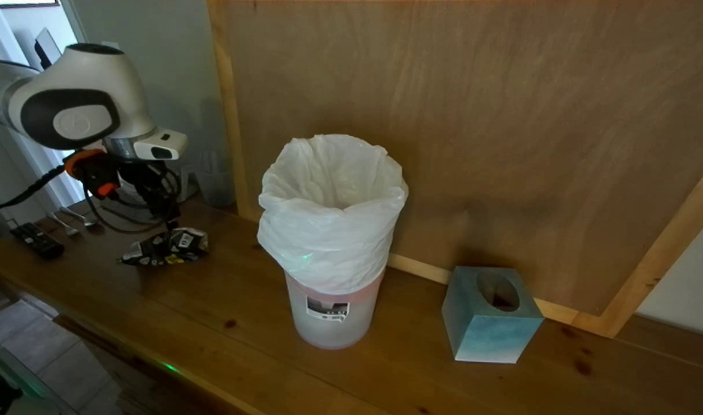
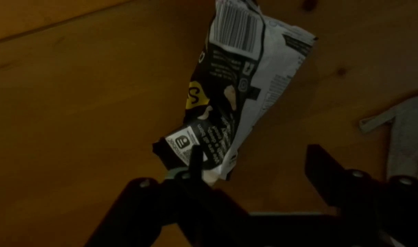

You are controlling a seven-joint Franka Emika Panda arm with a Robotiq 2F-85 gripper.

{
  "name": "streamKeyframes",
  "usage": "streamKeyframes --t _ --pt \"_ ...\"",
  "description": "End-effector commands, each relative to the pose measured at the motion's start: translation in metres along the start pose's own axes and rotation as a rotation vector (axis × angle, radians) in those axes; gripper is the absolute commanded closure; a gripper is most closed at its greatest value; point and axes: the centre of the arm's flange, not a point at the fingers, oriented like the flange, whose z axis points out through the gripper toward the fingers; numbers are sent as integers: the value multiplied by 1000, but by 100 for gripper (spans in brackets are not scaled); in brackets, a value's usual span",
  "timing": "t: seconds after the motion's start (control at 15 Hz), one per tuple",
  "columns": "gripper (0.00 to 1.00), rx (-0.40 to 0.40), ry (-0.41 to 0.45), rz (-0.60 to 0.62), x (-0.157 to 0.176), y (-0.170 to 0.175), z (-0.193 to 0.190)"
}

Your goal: Pour the contents from the black packet into the bin

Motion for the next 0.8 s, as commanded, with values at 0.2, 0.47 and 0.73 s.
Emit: streamKeyframes --t 0.2,0.47,0.73 --pt "0 -68 87 -91 -11 -5 -82" --pt "0 -118 140 -142 -22 -6 -127" --pt "0 -112 158 -150 -32 -7 -162"
